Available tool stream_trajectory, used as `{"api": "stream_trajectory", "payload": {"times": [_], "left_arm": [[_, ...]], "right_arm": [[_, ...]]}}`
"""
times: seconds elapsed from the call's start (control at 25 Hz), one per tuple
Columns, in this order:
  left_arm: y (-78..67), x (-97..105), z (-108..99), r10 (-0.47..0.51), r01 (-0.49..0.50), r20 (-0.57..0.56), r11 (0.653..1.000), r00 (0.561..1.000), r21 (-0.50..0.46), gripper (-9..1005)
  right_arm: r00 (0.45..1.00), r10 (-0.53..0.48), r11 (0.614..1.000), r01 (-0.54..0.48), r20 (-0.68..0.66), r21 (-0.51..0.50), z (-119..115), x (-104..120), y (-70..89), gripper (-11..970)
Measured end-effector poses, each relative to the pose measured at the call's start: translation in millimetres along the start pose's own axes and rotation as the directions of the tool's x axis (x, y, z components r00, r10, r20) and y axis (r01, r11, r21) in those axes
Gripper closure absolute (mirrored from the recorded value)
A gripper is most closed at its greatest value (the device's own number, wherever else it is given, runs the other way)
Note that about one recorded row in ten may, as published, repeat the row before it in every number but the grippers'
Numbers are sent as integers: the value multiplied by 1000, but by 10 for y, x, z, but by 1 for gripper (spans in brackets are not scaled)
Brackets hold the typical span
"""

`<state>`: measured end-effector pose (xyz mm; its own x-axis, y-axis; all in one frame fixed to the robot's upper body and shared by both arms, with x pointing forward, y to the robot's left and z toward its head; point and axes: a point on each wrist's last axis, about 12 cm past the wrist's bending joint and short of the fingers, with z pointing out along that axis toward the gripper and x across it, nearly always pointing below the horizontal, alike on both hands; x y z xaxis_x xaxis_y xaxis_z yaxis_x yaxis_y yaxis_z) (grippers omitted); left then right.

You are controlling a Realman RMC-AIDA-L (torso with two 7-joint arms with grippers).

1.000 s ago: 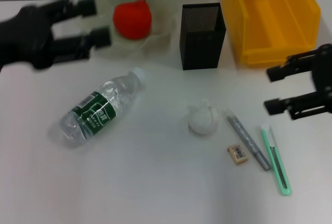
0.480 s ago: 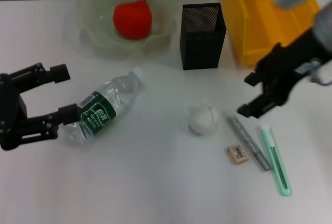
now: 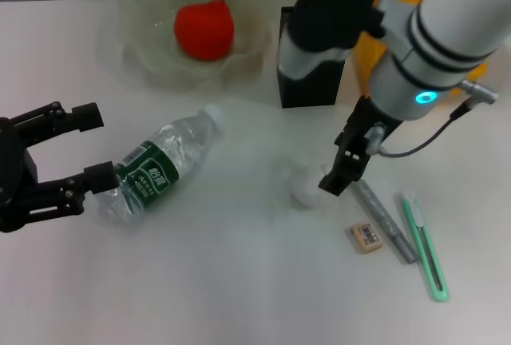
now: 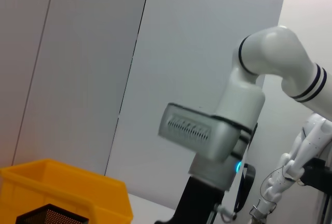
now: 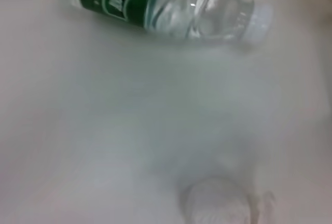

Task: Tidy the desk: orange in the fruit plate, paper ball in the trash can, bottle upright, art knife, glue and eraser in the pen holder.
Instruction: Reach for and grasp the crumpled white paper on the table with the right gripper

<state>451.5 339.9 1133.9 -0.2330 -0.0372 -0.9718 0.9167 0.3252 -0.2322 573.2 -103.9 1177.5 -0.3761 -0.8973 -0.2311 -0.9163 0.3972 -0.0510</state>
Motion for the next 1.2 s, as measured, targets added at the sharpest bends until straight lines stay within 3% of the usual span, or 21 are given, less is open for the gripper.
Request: {"api": "stream_trajectory", "payload": {"times": [0.4,1.2], "left_arm": [[23,51,-3,-17,17,8,1000,1000,-5,177],[-10,105,-8,-3,3,-9,1000,1000,9,190]], "right_arm": [[1000,-29,999,29,0,-35,156,-91,114,152],[998,-36,999,37,-42,38,326,-109,98,144]]}}
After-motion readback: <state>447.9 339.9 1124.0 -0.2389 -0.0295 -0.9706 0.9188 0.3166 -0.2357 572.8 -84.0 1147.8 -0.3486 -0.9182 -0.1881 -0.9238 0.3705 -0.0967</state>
